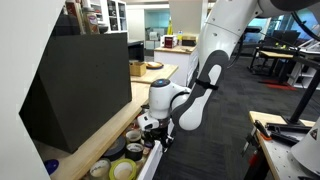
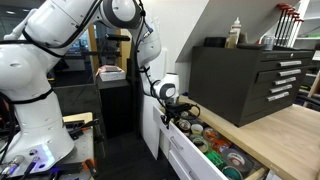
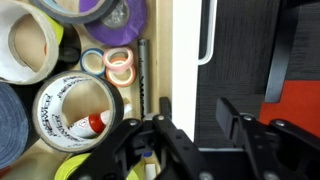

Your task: Close the drawer

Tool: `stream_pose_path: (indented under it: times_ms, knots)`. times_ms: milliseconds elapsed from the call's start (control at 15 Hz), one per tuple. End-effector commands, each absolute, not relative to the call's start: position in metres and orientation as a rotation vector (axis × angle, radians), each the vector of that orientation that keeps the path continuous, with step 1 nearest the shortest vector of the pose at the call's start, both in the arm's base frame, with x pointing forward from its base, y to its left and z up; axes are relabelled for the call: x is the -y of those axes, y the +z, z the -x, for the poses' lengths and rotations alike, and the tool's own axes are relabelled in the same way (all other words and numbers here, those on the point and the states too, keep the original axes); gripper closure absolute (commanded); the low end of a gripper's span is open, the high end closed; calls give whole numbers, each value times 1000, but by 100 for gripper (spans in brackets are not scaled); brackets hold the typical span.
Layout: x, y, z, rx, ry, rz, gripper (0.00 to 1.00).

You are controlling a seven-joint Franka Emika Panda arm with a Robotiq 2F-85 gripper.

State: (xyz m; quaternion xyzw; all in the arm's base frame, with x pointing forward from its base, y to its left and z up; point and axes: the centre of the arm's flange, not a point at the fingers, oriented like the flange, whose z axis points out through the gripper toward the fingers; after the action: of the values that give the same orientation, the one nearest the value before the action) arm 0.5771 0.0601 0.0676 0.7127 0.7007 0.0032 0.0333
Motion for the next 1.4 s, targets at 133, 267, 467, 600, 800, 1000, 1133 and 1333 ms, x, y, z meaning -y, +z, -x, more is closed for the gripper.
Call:
stream_pose_path:
  times_ms: [133, 267, 467, 600, 800, 1000, 1133, 1333]
  knots:
    - [-55, 69, -582, -2126, 69, -2173, 91]
    - [-54, 68, -584, -2127, 71, -2177, 95]
    - [-54, 64, -592, -2129, 68, -2173, 92]
    - [-54, 59, -603, -2135, 55, -2176, 92]
    - [-55, 54, -621, -2131, 28, -2170, 92]
    - [-57, 56, -644, -2124, 17, -2158, 92]
    - [-57, 55, -656, -2118, 19, -2153, 92]
    - [-56, 53, -671, -2110, 24, -2146, 92]
